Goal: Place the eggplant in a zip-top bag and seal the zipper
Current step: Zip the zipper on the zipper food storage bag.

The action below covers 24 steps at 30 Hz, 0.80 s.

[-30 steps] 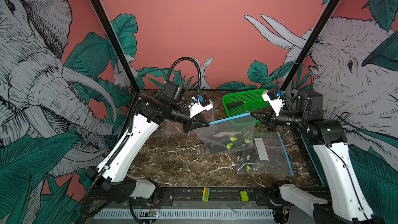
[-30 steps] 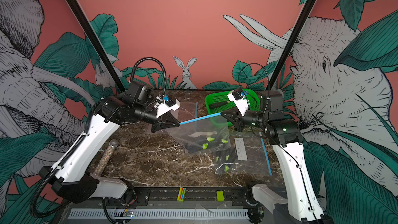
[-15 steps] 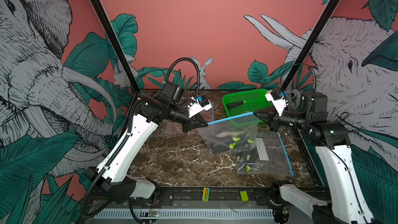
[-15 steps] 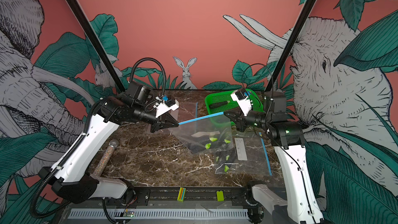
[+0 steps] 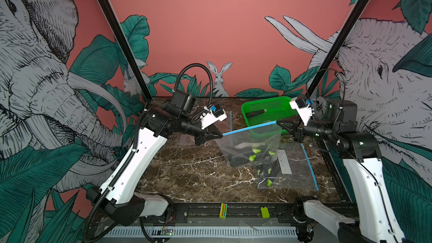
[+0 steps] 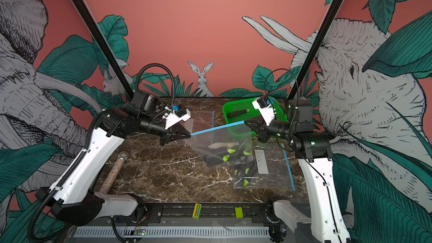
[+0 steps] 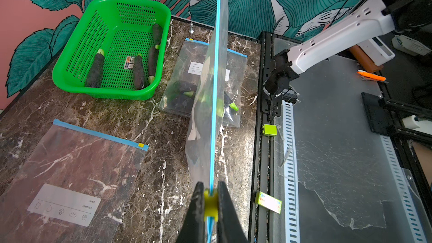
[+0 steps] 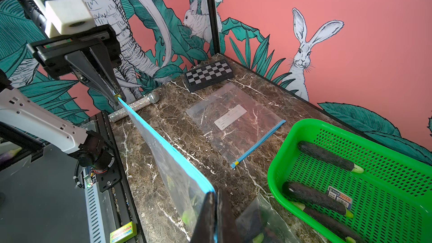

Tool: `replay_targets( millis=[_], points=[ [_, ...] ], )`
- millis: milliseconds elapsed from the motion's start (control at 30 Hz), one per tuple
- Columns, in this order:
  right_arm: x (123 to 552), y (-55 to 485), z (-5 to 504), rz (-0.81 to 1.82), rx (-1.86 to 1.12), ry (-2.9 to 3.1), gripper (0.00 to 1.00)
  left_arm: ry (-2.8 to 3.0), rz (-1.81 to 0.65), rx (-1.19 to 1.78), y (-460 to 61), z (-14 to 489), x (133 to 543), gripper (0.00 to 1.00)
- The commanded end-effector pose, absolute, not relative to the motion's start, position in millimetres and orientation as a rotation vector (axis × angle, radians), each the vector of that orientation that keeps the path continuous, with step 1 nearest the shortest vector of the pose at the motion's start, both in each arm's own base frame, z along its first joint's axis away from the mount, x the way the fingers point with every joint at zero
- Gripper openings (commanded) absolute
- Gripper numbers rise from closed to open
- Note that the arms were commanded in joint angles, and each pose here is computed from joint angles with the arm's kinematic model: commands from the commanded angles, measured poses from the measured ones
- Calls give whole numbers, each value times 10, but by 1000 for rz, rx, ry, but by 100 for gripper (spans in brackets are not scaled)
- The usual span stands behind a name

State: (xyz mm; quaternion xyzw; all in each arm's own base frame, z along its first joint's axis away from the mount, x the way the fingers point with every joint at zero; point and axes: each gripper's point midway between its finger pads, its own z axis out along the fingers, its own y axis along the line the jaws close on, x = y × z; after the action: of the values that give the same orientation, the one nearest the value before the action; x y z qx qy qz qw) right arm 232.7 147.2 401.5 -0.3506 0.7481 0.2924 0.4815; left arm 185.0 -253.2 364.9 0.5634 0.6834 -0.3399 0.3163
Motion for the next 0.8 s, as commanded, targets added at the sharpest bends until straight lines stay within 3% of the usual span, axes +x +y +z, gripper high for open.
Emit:
replay_targets(
  millis=[0,33,200,333,533,767],
  points=[
    [2328,1434,4219,672,-847,1760,0,1850,-878,1481,-2400,3601,1752,0],
    [2324,1451,4221,688,-851,1757,0,1847,-882,1481,-2407,3608,1753,0],
    [2275,1520,4254,754,-876,1747,46,1827,-912,1487,-2459,3640,1773,0],
    [2181,1621,4364,778,-934,1717,61,1817,-928,1491,-2498,3684,1800,0],
    [2188,2033,4199,746,-1135,1753,69,1818,-945,1503,-2550,3700,1853,0],
    [2291,2365,3894,697,-1328,1821,67,1798,-954,1512,-2571,3773,1862,0]
  ],
)
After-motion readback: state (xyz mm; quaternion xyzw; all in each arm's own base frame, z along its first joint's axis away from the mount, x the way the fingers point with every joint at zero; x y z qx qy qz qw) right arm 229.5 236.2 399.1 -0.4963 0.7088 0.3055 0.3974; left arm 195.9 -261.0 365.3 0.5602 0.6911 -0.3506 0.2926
